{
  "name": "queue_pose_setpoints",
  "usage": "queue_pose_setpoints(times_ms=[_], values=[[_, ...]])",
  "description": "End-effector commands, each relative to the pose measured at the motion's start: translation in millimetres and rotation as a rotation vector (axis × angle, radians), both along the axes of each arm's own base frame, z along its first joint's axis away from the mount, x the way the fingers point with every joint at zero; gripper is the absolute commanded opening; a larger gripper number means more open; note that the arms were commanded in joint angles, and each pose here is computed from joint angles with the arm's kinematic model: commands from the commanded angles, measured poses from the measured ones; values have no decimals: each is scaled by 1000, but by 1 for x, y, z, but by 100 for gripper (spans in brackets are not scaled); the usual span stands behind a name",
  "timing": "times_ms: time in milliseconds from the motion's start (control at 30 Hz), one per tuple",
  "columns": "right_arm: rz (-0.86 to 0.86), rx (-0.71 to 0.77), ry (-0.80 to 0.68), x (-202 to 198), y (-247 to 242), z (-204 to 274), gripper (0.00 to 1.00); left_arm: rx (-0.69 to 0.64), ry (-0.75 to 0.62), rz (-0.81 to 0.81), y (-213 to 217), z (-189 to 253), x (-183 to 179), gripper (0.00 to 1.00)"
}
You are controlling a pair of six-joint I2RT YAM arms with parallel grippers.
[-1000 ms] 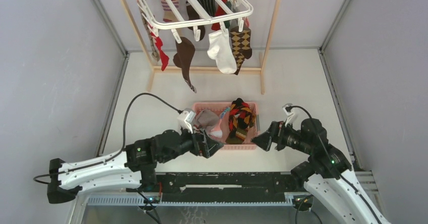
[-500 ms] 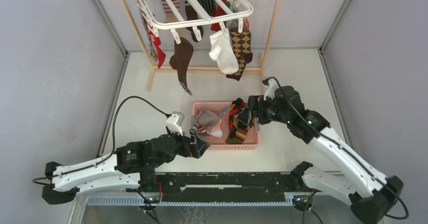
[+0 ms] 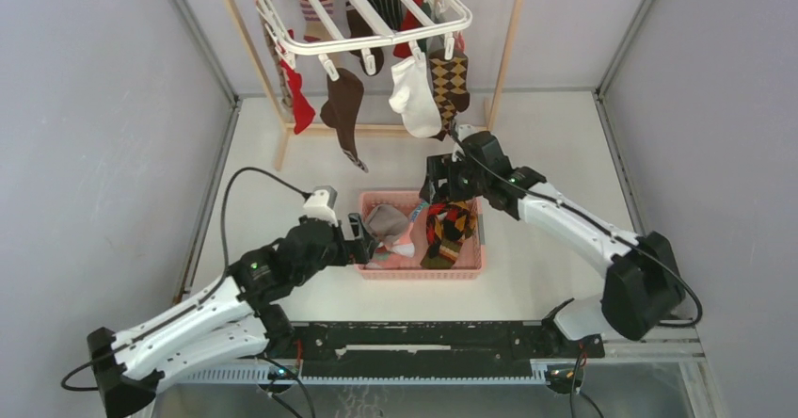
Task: Remove the socks clipped to the hanger
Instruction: Adjust the sock in the bin.
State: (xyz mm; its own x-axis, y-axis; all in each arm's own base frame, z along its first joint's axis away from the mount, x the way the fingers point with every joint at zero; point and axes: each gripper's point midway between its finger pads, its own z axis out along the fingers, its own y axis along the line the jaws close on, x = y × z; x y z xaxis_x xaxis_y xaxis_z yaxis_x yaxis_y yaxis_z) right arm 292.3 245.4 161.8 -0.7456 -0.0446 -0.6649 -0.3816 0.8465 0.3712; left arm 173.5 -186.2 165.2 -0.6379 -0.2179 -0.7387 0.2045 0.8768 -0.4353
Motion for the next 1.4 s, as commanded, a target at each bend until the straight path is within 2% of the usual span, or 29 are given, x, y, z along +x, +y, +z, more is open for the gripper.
queue_pose_setpoints(times_ms=[0, 200, 400, 667, 800, 1100, 1367], values=[[27, 10, -60, 30, 16, -4, 100, 31, -20, -98, -19, 9, 17, 100], [60, -87, 29, 4, 24, -57, 100, 41, -5, -122, -32, 7, 33, 100], [82, -76, 129, -39, 34, -104, 100, 33, 15, -138, -41, -1, 35, 100], [105, -135, 164, -57, 51, -134, 100, 41, 14, -140, -44, 0, 39, 100], [103, -168, 103, -55, 52, -118, 100, 44, 5, -139, -46, 5, 43, 100], [109, -173, -102, -40, 53, -25, 100, 46, -30, -142, -55, 28, 56, 100], [133, -109, -105, -32, 87, -12, 99, 43, -65, -65, -31, 34, 53, 100]])
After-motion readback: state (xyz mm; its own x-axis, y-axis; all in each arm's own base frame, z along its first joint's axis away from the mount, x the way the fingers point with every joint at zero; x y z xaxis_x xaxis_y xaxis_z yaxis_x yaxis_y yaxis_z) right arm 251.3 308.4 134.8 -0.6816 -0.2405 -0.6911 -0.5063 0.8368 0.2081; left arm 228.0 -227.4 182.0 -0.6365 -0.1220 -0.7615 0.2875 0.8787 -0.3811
